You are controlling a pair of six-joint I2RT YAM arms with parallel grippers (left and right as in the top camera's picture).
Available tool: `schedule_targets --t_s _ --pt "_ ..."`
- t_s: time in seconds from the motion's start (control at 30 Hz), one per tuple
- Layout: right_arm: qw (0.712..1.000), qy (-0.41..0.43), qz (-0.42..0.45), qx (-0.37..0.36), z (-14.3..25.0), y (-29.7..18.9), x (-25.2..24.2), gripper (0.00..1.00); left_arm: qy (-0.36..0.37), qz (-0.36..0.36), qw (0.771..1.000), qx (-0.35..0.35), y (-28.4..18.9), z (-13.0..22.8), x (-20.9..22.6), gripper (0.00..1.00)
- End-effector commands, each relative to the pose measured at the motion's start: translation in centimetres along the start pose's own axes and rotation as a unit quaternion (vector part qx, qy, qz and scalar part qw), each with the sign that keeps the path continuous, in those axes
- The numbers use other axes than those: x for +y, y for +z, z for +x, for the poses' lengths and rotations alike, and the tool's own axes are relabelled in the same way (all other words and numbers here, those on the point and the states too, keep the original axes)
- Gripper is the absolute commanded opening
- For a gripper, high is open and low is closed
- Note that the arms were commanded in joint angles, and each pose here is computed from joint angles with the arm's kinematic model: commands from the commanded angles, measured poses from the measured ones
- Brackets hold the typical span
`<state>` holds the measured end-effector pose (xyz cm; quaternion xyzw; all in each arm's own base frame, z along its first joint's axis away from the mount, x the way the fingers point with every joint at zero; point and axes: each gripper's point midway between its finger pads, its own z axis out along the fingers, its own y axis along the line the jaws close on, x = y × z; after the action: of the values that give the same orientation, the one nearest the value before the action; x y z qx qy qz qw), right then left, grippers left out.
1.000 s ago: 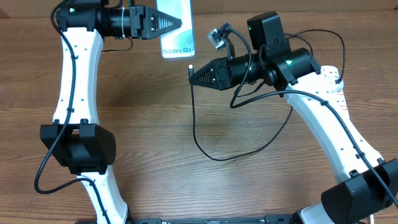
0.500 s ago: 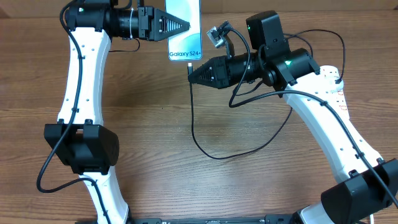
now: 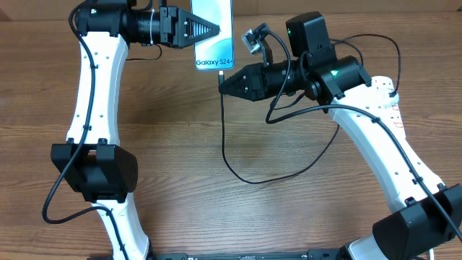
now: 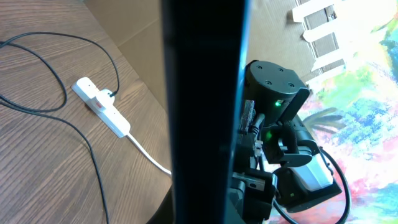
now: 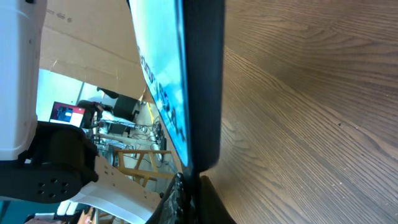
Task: Plug charger to phone and switch on socket
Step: 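Move the plug with the right gripper up to the phone's bottom port, then push the USB-C plug into the phone's port with the right gripper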
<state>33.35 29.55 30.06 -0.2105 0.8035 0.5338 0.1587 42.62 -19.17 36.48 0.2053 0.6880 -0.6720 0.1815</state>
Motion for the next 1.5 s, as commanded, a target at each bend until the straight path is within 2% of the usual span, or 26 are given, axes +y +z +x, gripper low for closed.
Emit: schedule_targets --t_s 0.0,1.47 --pt "1.000 -0.023 -0.016 -0.010 -0.56 -0.63 1.99 0.04 0.012 0.028 1.000 0.007 0.57 0.03 -1.71 0.04" --pt "0.999 -0.027 -0.011 -0.024 -1.29 -0.16 2.31 0.04 0.012 0.030 0.999 0.010 0.87 0.15 -1.81 0.04"
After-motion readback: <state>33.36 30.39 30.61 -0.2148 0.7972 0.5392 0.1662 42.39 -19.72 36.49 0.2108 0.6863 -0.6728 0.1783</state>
